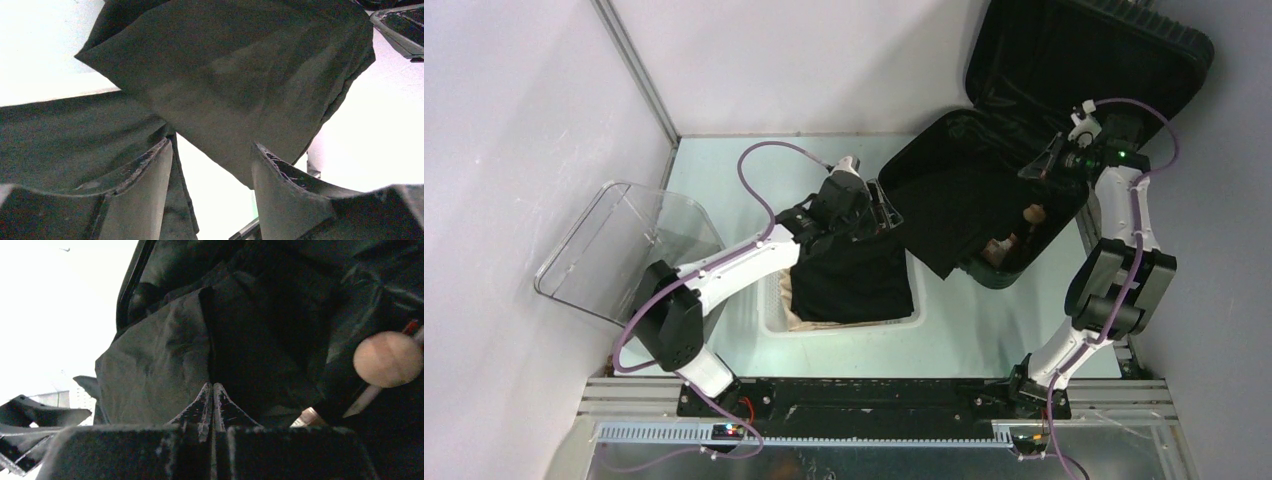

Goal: Open, take out, and arrange the luggage
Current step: Adjust the clothes in the opened luggage.

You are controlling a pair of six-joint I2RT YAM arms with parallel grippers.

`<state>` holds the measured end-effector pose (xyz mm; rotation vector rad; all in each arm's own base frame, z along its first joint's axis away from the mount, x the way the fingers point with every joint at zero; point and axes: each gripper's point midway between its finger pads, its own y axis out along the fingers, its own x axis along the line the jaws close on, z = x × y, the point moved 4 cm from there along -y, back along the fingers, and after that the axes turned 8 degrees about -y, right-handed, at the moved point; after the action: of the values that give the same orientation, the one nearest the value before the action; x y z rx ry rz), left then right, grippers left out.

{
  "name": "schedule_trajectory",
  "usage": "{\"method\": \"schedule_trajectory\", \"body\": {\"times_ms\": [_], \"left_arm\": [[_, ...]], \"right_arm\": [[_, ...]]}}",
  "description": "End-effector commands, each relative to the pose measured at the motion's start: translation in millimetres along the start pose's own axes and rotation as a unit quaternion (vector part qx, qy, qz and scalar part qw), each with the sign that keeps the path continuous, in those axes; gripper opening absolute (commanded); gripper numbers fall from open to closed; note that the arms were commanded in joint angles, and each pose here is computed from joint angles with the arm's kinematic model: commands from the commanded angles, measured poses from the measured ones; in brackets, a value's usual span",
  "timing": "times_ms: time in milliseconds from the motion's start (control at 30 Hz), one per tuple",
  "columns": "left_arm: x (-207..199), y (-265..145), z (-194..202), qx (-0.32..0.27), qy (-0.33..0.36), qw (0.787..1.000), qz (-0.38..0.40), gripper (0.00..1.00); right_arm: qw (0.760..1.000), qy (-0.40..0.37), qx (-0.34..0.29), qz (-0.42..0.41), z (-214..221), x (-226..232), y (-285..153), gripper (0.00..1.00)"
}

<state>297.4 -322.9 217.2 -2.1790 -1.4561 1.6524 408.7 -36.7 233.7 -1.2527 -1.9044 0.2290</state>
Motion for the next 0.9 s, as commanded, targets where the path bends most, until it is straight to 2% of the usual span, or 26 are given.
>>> {"method": "schedule_trajectory", "body": {"times_ms": [0,167,267,333,367,433,533,567,633,867], "left_arm": [[-9.8,-2.1,-12.2,-0.018,0.021,1.0,0.005,0.64],[-5.5,0.7,-9.8,-0.013,0.023,1.0,0.0,0.64],[-5.0,1.0,-9.4,-0.012,0.025,1.0,-0.001,0.64],[-5.5,1.0,-9.8,-0.013,0.028,1.0,-0.001,0.64],[-5.6,0.8,-9.7,-0.013,0.029,1.0,-0.001,0.64],[-6.4,0.4,-9.5,-0.01,0.035,0.999,0.003,0.65],[-8.4,-1.0,-8.4,-0.006,0.039,0.999,0.012,0.67],[-8.9,-1.1,-8.0,-0.005,0.04,0.999,0.015,0.67],[-9.9,-1.5,-7.6,-0.005,0.04,0.999,0.02,0.68],[-13.1,-9.3,-8.8,-0.005,0.049,0.998,0.029,0.72]], "right_arm": [[0.999,-0.01,-0.042,0.022,-18.0,-13.7,0.0,0.0],[0.999,0.024,-0.02,0.034,-14.1,-42.6,25.5,0.0],[0.999,0.033,-0.012,0.028,-16.9,-43.7,29.2,0.02],[0.999,0.035,-0.011,0.029,-18.4,-38.7,24.9,0.17],[0.999,0.039,-0.008,0.037,-16.8,-38.3,22.3,0.32],[0.997,0.047,-0.013,0.066,-17.2,-35.4,11.0,0.5],[0.992,0.075,-0.031,0.099,-18.0,-23.5,-10.3,0.62],[0.988,0.091,-0.029,0.119,-11.7,-26.5,-12.5,0.71],[0.979,0.141,-0.038,0.141,-1.1,-22.0,-20.0,0.76],[0.942,0.252,-0.102,0.198,26.4,-12.9,-42.0,0.8]]}}
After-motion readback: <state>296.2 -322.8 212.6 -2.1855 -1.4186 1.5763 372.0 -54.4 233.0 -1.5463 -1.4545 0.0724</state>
